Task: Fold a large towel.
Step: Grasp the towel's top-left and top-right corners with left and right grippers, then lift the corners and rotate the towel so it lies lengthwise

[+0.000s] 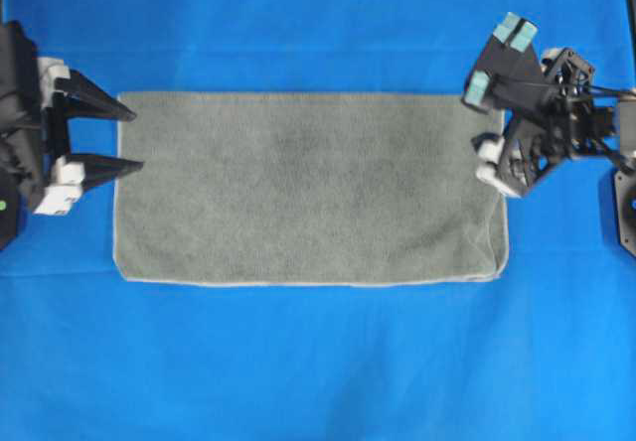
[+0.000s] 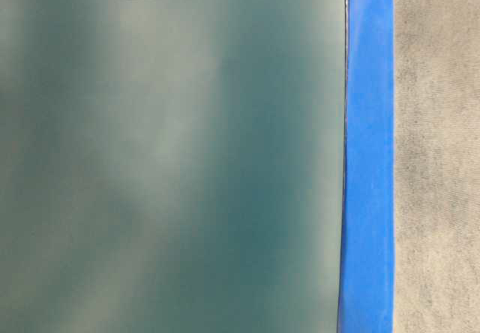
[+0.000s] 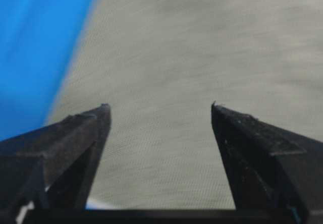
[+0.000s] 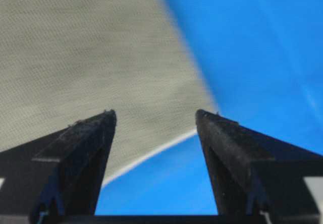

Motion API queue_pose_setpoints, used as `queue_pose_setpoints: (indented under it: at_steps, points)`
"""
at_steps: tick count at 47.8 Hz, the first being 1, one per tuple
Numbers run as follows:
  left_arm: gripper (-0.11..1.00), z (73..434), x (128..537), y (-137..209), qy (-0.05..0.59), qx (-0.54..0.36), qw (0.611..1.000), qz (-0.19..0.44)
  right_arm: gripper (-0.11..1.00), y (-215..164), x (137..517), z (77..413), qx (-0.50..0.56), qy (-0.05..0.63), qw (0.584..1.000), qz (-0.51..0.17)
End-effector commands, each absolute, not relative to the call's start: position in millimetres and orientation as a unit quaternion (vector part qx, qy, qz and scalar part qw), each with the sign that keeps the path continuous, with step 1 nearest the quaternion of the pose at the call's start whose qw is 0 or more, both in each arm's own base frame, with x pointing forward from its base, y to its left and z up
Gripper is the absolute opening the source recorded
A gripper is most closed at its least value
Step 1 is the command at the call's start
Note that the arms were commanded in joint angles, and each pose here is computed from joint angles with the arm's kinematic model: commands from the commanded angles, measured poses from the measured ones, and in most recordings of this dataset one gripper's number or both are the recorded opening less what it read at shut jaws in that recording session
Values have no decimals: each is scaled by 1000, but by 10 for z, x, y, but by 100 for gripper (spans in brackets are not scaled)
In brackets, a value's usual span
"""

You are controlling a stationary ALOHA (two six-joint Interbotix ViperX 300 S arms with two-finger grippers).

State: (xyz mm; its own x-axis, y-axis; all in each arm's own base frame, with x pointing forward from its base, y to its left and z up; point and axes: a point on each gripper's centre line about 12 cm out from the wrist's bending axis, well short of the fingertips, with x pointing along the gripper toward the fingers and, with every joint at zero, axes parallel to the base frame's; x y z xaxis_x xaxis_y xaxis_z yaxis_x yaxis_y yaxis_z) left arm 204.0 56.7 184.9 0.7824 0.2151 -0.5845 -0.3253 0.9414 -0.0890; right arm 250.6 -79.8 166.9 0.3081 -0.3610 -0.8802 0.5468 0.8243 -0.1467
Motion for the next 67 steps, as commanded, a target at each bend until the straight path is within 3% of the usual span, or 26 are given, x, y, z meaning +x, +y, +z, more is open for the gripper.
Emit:
queue_pose_setpoints:
  at_steps: [1, 9, 19, 30, 35, 41, 43, 47, 56, 67]
  points:
    - [76, 1689, 2077, 729, 322, -97, 926, 172, 64, -940, 2515, 1598, 91, 509, 805, -291]
    - [76, 1373, 2148, 890, 357, -88, 911, 188, 65, -1172, 2460, 1343, 99, 508, 802, -298]
    - [76, 1063, 2228, 991, 389, -94, 895, 196, 65, -1190, 2445, 1063, 118, 508, 807, -277]
    - [72, 957, 2210, 1049, 408, -102, 884, 205, 63, -1186, 2400, 976, 125, 514, 803, -275]
    - [62, 957, 2207, 1047, 409, -102, 884, 205, 48, -1180, 2383, 982, 126, 513, 803, -276]
    - [27, 942, 2197, 1029, 423, -103, 878, 201, 11, -1162, 2387, 1019, 123, 508, 808, -273]
    - [16, 939, 2198, 1021, 428, -103, 876, 198, 3, -1145, 2399, 1060, 121, 501, 813, -270]
    - [3, 931, 2191, 1012, 438, -111, 870, 199, 2, -1111, 2418, 1144, 117, 489, 822, -266]
    - [3, 1159, 2265, 1032, 440, -120, 867, 199, 2, -1024, 2450, 1498, 107, 447, 848, -263]
    - [3, 2059, 2454, 898, 371, -92, 909, 168, 2, -760, 2460, 2222, 85, 392, 880, -255]
